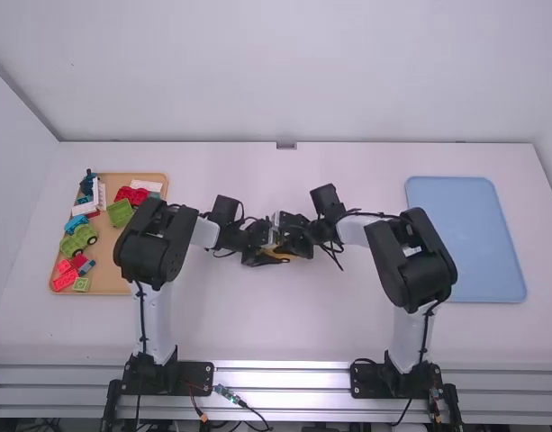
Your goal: Assemble lego blocks to make yellow taxi
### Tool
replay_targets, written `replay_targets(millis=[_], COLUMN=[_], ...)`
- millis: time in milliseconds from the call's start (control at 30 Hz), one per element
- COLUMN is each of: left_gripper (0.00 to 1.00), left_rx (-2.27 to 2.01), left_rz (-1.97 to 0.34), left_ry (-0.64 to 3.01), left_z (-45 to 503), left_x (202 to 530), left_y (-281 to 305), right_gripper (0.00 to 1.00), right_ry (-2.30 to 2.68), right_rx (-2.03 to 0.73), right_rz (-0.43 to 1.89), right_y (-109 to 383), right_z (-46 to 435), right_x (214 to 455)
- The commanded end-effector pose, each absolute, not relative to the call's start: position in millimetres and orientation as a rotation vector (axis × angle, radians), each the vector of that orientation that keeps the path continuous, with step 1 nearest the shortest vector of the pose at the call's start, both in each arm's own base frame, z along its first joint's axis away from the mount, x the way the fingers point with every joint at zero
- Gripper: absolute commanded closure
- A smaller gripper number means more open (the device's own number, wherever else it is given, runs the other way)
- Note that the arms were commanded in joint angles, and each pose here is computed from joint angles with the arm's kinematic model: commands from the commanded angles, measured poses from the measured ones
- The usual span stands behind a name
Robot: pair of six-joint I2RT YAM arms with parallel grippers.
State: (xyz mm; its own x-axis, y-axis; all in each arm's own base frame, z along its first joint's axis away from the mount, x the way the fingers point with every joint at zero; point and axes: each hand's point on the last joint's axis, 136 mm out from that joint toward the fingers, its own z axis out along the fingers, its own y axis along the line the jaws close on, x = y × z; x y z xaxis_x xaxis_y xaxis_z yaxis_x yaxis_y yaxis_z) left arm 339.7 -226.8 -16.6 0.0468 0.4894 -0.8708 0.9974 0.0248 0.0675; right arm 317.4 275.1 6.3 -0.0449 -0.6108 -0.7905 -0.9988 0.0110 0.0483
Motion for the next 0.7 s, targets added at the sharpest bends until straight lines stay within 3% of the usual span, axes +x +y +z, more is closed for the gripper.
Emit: replay_targets(millis=[0,167,667], left_gripper=[0.98,0.98,0.98], left_rx=[1.619,1.619,1.620], left_rz=[-0.832,-0.832,-0.833], left_ry=[1.561,1.561,1.563], left_z=[-32.5,-32.6,-32.7], left_x=[327.7,327.8,327.4], left_y=[-227.5,-227.4,-227.4], right_gripper=[0.77,0.68,0.65], right_ry=[1.952,1.951,1.926], right_rx=[-1.665,-1.664,-1.666], right_rz=[0.726,0.725,0.712], right_y=[250.0,250.2,251.0], right_z=[-43.4,-43.3,-28.1], right_x=[318.9,319.2,320.7])
